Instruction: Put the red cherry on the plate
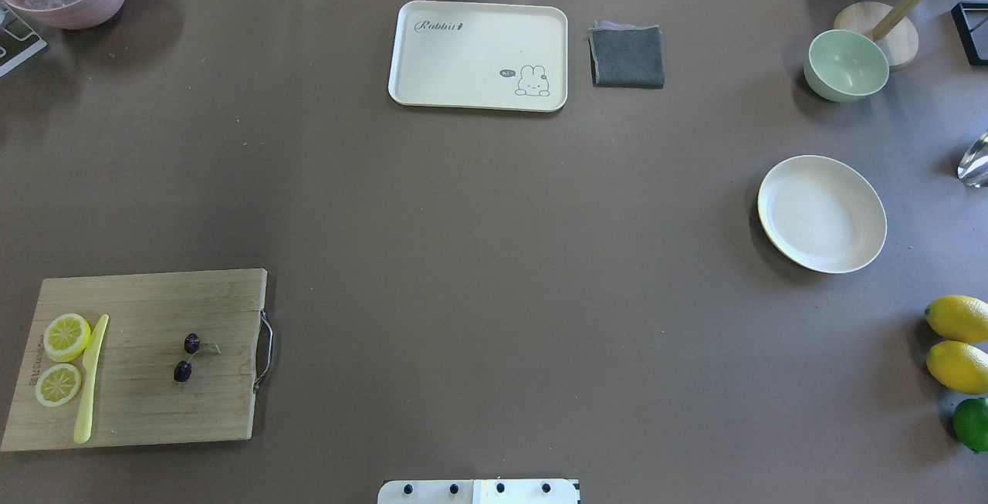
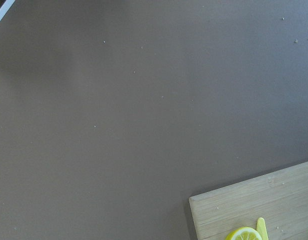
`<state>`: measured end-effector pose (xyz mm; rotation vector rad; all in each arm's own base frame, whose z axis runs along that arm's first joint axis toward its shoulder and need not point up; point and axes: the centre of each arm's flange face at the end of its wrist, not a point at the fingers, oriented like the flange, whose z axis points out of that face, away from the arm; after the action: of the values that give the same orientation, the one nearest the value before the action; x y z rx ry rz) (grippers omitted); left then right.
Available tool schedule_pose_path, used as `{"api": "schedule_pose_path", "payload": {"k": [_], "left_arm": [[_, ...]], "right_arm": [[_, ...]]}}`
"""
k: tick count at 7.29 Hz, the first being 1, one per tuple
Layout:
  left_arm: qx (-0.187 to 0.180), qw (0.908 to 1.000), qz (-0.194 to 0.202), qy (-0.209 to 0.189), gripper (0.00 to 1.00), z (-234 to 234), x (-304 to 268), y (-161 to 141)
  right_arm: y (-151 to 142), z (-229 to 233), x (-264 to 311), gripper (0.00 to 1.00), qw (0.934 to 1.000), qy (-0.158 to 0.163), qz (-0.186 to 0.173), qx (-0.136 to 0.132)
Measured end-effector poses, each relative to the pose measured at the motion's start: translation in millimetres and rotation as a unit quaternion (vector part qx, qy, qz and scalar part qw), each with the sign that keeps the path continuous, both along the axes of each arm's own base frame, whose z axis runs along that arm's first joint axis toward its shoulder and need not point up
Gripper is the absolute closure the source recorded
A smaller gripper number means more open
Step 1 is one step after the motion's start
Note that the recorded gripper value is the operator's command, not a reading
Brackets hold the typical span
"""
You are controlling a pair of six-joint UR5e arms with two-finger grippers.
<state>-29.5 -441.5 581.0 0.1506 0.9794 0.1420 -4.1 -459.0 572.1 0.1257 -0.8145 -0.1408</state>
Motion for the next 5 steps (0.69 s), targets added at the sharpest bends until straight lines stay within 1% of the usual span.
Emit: {"api": "schedule_pose_path", "payload": {"k": [1, 3, 4, 5], "left_arm": [[0.002, 1.0, 0.001, -0.001, 0.02, 1.0, 0.2, -0.6], [0.004, 1.0, 0.002, 0.002, 0.02, 0.5, 1.5, -0.9], [0.006, 1.0, 0.003, 0.003, 0.02, 1.0, 1.7, -0.5], [0.011, 0.9999, 0.003, 0.003, 0.02, 0.4, 2.1, -0.5]], "right_arm": [[-1.8, 2.1, -6.2, 0.0, 1.0, 0.001, -0.006, 0.0], [-9.4, 11.5, -20.0, 0.0, 0.9997, -0.002, -0.018, 0.014], [-19.3, 20.9, -29.4, 0.0, 0.9996, -0.005, -0.02, 0.019], [-33.4, 31.2, -44.7, 0.01, 0.9996, -0.009, -0.021, 0.017]]}}
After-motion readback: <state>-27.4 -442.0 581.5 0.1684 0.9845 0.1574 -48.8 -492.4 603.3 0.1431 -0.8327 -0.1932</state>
